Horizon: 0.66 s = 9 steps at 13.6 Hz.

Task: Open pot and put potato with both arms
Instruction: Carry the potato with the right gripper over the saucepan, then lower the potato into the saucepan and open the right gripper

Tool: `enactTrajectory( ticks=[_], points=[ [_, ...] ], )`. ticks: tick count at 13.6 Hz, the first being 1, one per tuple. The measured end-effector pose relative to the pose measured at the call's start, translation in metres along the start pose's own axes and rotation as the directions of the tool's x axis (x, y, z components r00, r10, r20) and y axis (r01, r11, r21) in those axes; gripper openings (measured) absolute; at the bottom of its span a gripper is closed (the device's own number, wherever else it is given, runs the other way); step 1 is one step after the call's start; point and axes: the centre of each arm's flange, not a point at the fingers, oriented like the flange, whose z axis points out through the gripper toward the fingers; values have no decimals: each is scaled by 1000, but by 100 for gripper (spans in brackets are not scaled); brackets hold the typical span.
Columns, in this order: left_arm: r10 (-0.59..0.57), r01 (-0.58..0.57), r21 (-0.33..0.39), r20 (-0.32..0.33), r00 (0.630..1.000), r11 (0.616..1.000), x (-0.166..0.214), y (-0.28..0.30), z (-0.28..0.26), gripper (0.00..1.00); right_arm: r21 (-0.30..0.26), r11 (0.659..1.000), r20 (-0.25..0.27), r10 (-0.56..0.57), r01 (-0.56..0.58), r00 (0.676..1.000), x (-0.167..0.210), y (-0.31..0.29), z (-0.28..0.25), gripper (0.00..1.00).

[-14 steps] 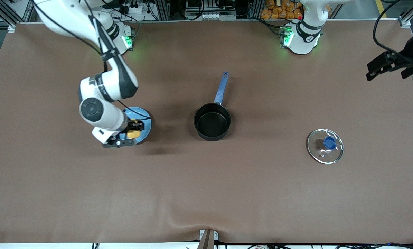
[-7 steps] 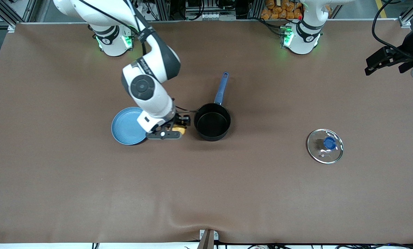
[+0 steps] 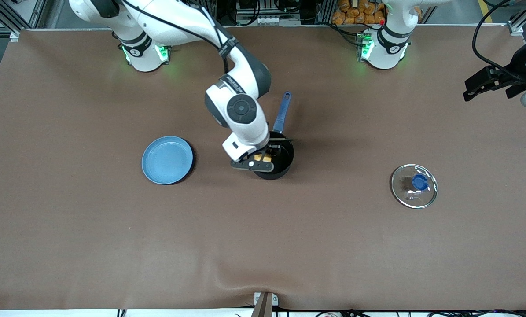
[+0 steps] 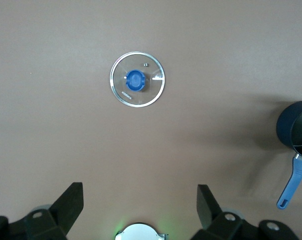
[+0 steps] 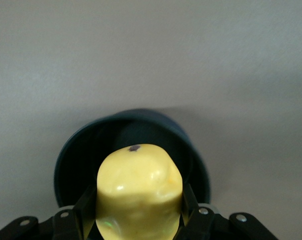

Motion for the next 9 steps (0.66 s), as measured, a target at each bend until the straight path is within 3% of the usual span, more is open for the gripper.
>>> enactTrajectory(
  ticks=[6, 9],
  points=[
    [0, 0, -1, -6, 1000, 1000, 1, 0, 0, 100, -9, 1000, -4, 23, -23, 1000, -5, -6, 22, 71],
    [0, 0, -2, -11, 1000, 1000, 1, 0, -1, 100, -2, 1000, -26, 20, -20, 999, 0, -7, 33, 97]
  ],
)
